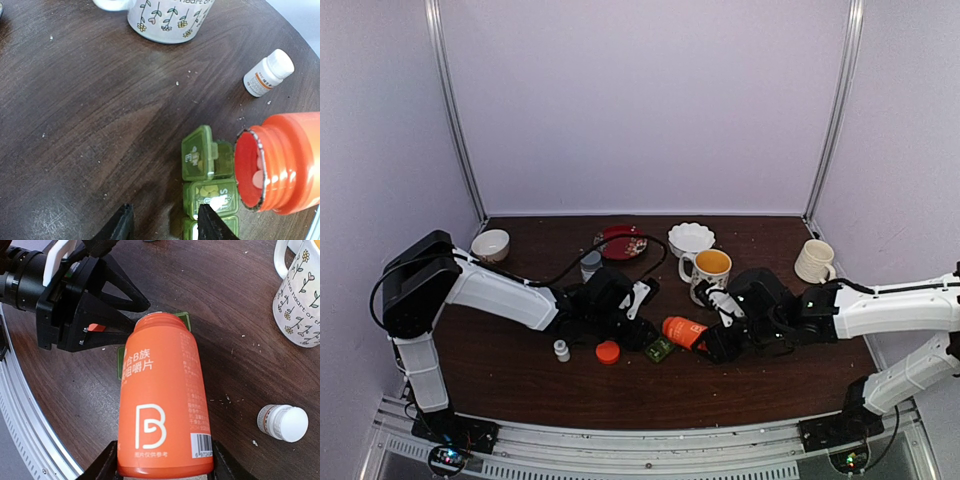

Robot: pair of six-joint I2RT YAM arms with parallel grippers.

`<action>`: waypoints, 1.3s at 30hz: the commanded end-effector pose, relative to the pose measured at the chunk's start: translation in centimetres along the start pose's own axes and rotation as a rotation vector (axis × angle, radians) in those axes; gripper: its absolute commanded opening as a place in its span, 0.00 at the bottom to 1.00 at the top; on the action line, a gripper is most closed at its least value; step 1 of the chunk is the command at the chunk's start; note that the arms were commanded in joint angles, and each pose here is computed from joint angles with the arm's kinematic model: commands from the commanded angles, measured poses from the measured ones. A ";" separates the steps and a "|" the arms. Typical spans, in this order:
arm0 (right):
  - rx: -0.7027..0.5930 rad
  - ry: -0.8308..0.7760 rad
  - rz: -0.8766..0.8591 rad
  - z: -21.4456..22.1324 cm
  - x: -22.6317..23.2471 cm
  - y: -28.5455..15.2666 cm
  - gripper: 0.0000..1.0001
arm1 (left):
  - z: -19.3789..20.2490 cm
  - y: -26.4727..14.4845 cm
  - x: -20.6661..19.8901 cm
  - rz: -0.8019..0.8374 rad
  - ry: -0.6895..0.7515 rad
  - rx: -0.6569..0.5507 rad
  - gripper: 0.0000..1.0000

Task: Sort the pills into containers
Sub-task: Pour the pill into the compartment of the pill container.

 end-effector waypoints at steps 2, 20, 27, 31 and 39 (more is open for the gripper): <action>-0.043 0.018 0.028 -0.1 -0.4 -0.4 0.00 | -0.7 0.1 -0.8 0.032 0.018 -0.029 0.46; -0.017 0.011 0.022 0.4 -0.4 -0.2 0.00 | -0.8 0.1 -0.8 0.034 0.017 -0.030 0.46; -0.047 0.015 0.037 0.1 -0.6 -0.6 0.00 | -0.8 0.2 -0.8 0.033 0.017 -0.027 0.46; 0.078 -0.020 0.059 0.4 -0.6 0.2 0.00 | -0.8 0.2 -0.8 0.034 0.017 -0.027 0.46; 0.019 -0.002 0.025 -0.1 -0.3 -0.1 0.00 | -0.8 0.2 -0.8 0.031 0.016 -0.026 0.46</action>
Point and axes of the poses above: each gripper's point midway between its finger pads, its own y axis out along the fingers, its own x axis along the line the jaws close on, z = x × y, the point moved 8 cm from there along -y, back along the fingers, and after that the axes turned 14 degrees about -y, right-handed, at the moved point
